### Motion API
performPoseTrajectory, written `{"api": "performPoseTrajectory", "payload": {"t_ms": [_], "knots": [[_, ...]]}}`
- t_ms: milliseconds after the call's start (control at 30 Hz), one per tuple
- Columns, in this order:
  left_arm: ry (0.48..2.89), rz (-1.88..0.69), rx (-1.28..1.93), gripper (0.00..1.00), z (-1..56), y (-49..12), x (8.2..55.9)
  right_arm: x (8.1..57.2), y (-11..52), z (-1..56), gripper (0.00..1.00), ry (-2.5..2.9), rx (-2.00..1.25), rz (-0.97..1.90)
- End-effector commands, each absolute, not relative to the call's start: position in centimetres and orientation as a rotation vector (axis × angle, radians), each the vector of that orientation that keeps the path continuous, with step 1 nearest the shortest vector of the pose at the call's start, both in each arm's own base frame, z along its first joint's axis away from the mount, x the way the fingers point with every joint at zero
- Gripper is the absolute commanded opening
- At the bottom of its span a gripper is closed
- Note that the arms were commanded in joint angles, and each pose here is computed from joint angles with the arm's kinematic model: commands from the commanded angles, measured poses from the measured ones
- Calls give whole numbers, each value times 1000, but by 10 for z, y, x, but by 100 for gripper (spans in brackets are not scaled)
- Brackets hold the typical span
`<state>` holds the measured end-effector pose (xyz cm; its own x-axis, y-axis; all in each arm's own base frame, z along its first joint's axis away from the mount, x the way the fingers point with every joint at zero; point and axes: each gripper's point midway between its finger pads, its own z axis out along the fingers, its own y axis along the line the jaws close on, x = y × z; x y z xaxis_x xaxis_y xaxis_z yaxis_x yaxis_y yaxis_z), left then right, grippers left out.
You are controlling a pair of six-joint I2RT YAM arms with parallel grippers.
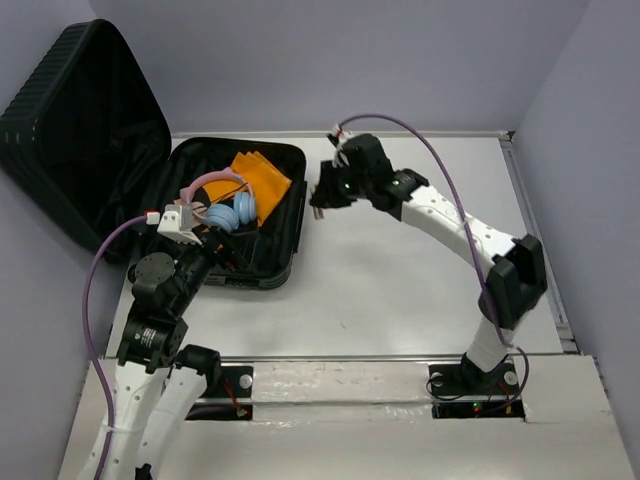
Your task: Pack the luggage
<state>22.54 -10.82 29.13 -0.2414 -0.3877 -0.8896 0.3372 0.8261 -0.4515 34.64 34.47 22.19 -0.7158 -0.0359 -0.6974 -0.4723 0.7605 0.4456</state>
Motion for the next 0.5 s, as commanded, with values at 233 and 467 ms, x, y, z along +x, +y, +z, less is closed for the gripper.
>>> {"api": "performPoseTrajectory", "payload": {"t_ms": [233, 467], "knots": [[1627, -303, -412, 99, 337, -29, 244, 455, 460, 292, 81, 2029, -340, 993], [1586, 116, -653, 99, 361, 45, 228, 403, 427, 252, 76, 2097, -418, 1000]]}}
